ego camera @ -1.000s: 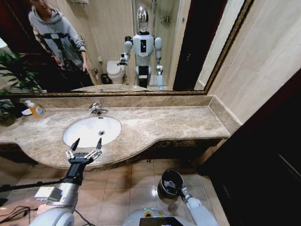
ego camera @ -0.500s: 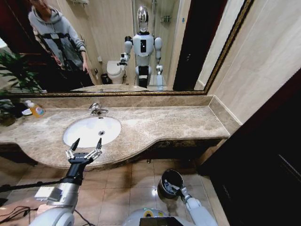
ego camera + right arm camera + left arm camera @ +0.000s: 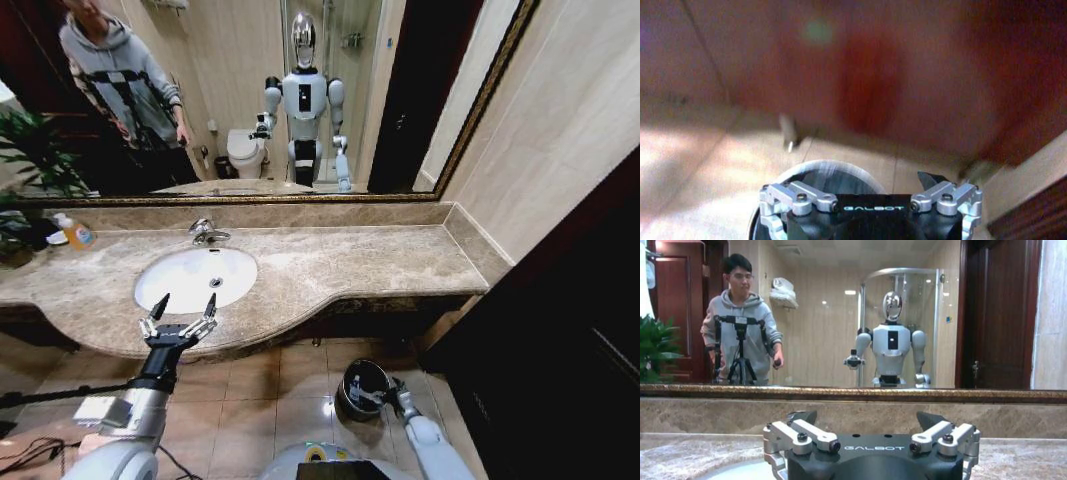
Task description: Pick up the trash from the sink and place it in the trash bin.
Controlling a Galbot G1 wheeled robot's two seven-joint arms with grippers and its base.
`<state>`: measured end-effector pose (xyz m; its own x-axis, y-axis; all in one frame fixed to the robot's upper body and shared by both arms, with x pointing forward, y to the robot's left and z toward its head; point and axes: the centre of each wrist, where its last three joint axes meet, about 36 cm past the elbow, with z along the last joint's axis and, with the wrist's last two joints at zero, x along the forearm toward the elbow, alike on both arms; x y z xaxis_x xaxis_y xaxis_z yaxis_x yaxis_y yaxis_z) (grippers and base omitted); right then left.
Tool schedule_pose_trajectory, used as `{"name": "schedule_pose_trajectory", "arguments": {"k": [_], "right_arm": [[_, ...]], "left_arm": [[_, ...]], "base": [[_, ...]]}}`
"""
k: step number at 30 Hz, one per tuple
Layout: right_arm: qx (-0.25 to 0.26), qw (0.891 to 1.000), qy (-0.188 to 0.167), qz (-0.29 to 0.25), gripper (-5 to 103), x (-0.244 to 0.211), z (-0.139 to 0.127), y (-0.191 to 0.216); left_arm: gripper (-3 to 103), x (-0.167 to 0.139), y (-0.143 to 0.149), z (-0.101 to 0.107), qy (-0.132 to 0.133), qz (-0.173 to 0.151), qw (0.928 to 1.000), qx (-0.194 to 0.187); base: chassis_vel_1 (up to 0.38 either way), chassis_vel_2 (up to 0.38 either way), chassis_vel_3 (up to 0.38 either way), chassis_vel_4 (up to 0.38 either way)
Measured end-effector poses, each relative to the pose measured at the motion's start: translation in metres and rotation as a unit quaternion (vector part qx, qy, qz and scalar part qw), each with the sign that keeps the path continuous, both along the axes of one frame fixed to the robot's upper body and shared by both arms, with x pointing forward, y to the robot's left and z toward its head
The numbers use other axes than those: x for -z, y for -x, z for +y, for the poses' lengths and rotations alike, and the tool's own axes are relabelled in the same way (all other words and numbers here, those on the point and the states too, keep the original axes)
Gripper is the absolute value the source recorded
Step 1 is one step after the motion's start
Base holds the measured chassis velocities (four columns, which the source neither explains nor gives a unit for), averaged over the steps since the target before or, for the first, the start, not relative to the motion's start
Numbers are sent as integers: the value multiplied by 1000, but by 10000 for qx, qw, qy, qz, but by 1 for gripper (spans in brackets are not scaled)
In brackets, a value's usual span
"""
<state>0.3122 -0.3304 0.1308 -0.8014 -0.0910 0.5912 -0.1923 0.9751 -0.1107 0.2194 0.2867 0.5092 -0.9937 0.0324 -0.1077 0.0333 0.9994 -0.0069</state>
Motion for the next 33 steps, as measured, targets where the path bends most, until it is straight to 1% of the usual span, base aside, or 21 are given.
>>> {"name": "schedule_pose_trajectory", "arguments": {"k": [1, 2, 4, 5, 7, 8, 10, 12, 13, 16, 17, 18, 21, 22, 23, 27, 28, 30, 32, 33], "right_arm": [[33, 9998, -25, -207, 100, -16, -3, 0], [33, 9998, -25, -207, 100, -16, -3, 0], [203, 9976, -229, -614, 100, -55, -6, 1], [203, 9976, -229, -614, 100, -55, -6, 1], [343, 9933, -479, -998, 100, -93, -2, 5], [343, 9933, -479, -998, 100, -93, -2, 5], [410, 9882, -630, -1332, 100, -126, 4, 10], [530, 9799, -805, -1745, 100, -167, 15, 18], [530, 9799, -805, -1745, 100, -167, 15, 18], [683, 9649, -952, -2350, 100, -221, 25, 34], [717, 9606, -970, -2505, 100, -234, 26, 38], [717, 9606, -970, -2505, 100, -234, 26, 38], [790, 9450, -1040, -2997, 100, -274, 32, 48], [798, 9409, -1054, -3118, 100, -284, 34, 50], [798, 9409, -1054, -3118, 100, -284, 34, 50], [706, 9217, -1136, -3641, 100, -337, 50, 60], [706, 9217, -1136, -3641, 100, -337, 50, 60], [583, 9155, -1093, -3827, 100, -356, 57, 64], [497, 9137, -969, -3915, 100, -364, 59, 65], [497, 9137, -969, -3915, 100, -364, 59, 65]], "left_arm": [[100, 0, 0, 0, 0, 0, 10000, 0], [100, 0, 0, 0, 0, 0, 10000, 0], [100, 0, 0, 0, 0, 0, 10000, 0], [100, 0, 0, 0, 0, 0, 10000, 0], [100, 0, 0, 0, 0, -1, 10000, -1], [100, 0, 0, 0, 0, -1, 10000, -1], [100, 0, 0, 0, 0, 0, 10000, 1], [100, 0, 0, 0, 0, 0, 10000, 1], [100, 0, 0, 0, 0, 0, 10000, 1], [100, 0, 0, 0, 0, 0, 10000, 0], [100, 0, 0, 0, 0, 0, 10000, 0], [100, 0, 0, 0, 0, 0, 10000, 0], [100, 0, 0, 0, 0, 0, 10000, 0], [100, 0, 0, 0, 0, 0, 10000, 0], [100, 0, 0, 0, 0, 0, 10000, 0], [100, 0, 0, 0, 0, 0, 10000, 0], [100, 0, 0, 0, 0, 0, 10000, 0], [100, 0, 0, 0, 0, 0, 10000, 0], [100, 0, 0, 0, 0, 0, 10000, 0], [100, 0, 0, 0, 0, 0, 10000, 0]], "base": [[0, 0, 0, 0], [0, 0, 0, 0], [0, 0, 0, 0], [0, 0, 0, 0], [0, 0, 0, 0], [0, 0, 0, 0], [0, 0, 0, 0], [0, 0, 0, 0], [0, 0, 0, 0], [0, 0, 0, 0], [0, 0, 0, 0], [0, 0, 0, 0], [0, 0, 0, 0], [0, 0, 0, 0], [0, 0, 0, 0], [0, 0, 0, 0], [0, 0, 0, 0], [0, 0, 0, 0], [0, 0, 0, 0], [0, 0, 0, 0]]}}
